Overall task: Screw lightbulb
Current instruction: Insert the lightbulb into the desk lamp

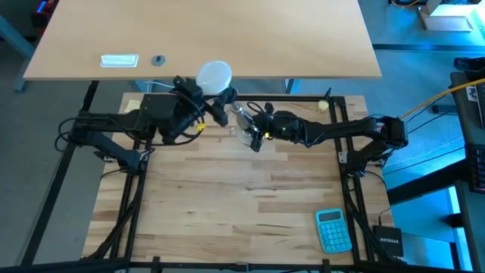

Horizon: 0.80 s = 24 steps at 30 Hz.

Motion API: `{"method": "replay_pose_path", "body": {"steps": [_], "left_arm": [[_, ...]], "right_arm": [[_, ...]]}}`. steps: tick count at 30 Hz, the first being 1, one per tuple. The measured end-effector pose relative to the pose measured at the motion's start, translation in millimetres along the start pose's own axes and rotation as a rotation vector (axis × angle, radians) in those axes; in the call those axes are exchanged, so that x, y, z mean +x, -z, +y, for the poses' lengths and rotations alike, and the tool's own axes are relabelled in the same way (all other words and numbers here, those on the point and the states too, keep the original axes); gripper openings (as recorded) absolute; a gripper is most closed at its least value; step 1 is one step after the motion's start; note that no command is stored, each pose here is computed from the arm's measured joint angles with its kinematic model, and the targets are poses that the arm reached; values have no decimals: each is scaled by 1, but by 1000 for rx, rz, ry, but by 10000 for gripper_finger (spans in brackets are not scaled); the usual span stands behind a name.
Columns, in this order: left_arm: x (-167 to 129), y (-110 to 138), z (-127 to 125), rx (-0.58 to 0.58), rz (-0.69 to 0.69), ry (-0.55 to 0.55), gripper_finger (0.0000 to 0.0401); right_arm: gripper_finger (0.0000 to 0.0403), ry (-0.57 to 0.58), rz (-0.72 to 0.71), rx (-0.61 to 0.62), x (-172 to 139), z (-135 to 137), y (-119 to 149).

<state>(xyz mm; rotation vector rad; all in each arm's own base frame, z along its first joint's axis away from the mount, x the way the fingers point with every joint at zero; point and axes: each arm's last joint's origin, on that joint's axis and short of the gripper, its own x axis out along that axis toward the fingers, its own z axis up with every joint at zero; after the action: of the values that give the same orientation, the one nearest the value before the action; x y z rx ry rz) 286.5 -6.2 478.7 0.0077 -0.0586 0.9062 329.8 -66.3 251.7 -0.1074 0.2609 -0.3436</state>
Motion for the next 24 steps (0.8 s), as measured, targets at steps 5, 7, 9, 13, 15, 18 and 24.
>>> {"method": "replay_pose_path", "body": {"steps": [5, 7, 9, 13, 15, 18, 24], "left_arm": [[9, 0, -3, -30, -33, -26, 297], [14, 1, -4, -46, -44, -38, 285], [17, 1, -4, -47, -52, -44, 267], [21, 2, -6, -41, -62, -40, 213], [22, 3, -8, -27, -62, -29, 176], [22, 4, -11, -3, -69, 68, 141], [16, 1, -9, 35, -62, 197, 141]], "right_arm": [[161, 6, -38, 11, 0, -1, -4], [161, 6, -43, 20, 0, -1, -4], [161, 6, -43, 26, 0, -1, -4], [161, 2, -42, 26, 0, -1, -4], [161, -4, -43, 34, 0, 0, -4], [161, -29, -48, 31, 0, 0, -4], [161, -135, -62, 46, -1, 5, -5]]}}
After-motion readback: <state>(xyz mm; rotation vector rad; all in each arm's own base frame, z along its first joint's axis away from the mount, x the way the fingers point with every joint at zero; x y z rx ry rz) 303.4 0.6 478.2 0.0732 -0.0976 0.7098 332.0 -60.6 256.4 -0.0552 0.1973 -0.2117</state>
